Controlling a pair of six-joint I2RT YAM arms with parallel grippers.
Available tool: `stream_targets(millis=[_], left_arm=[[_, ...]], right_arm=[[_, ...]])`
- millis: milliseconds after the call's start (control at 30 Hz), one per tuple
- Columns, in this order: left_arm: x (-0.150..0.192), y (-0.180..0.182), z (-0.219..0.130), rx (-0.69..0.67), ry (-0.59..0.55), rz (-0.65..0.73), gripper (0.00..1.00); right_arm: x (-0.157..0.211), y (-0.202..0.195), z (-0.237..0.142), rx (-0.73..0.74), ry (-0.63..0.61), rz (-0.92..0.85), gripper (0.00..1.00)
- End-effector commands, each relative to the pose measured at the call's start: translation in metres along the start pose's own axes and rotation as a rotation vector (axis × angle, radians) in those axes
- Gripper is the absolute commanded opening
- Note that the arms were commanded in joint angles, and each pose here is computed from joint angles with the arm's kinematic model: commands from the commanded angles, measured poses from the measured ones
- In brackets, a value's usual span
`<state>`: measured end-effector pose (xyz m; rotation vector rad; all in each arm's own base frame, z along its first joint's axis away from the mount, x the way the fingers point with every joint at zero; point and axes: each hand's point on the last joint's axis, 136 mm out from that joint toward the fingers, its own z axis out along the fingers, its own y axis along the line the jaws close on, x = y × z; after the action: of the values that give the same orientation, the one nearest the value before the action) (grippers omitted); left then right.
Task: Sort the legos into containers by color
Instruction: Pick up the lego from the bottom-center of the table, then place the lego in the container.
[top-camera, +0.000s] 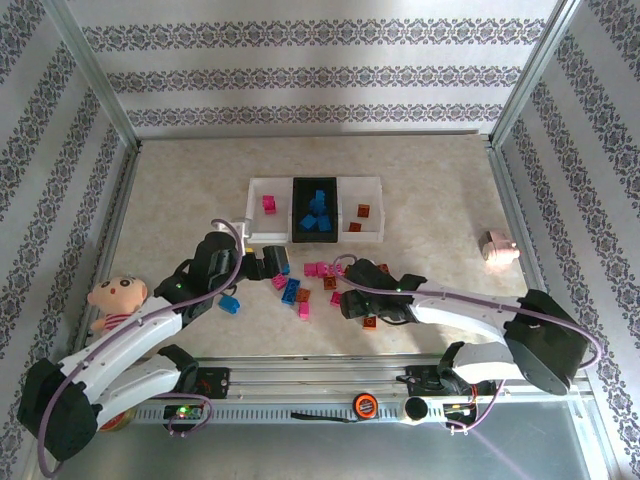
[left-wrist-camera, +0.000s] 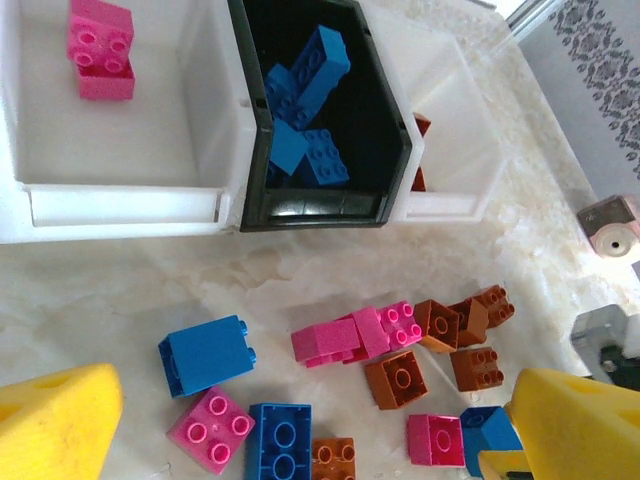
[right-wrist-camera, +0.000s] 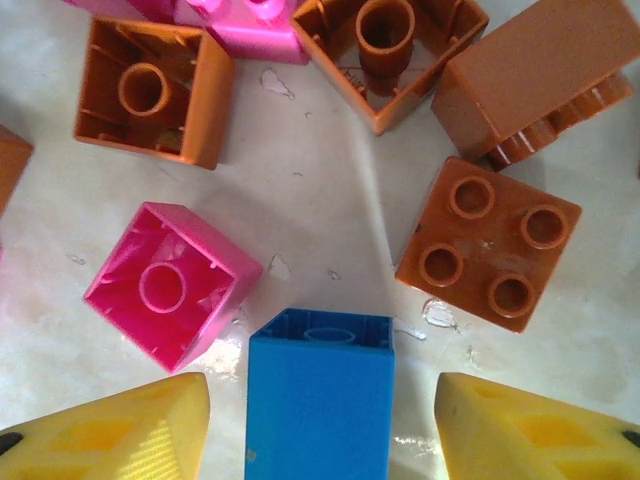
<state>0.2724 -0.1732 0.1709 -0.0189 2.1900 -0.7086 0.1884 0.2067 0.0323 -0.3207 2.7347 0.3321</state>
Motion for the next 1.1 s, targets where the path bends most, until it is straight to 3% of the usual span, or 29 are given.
stream_targets(millis=[0,267,400,667,867,1067], left_arm=[[0.005,0.011,-0.005,-0.054,0.001,-0.019,1.0],[0.007,0.023,-0.014,-0.108,-0.017,-0.032,1.0],[0.007,0.026,-0.018,-0.12,-0.024,-0.031,1.0],[0.016,0.026,-0.018,-0.098,-0.007,-0.045,1.0],[0.025,0.034,-0.021,-0.122,0.014,-0.066,1.0],[0.031,0.042,-0.032,-0.152,0.009,-0.085,1.0]], right_arm=[[-0.003,0.005,0.003,0.009,0.005,-0.008,0.58],[-0.004,0.0,-0.001,0.027,-0.013,-0.019,0.33],[-0.021,0.008,-0.028,-0.024,-0.101,-0.043,0.28],[-0.116,0.059,-0.097,-0.214,-0.337,-0.133,0.27],[-0.193,0.083,-0.064,-0.198,-0.333,-0.156,0.26],[-0.25,0.078,-0.018,-0.091,-0.326,-0.134,0.25]])
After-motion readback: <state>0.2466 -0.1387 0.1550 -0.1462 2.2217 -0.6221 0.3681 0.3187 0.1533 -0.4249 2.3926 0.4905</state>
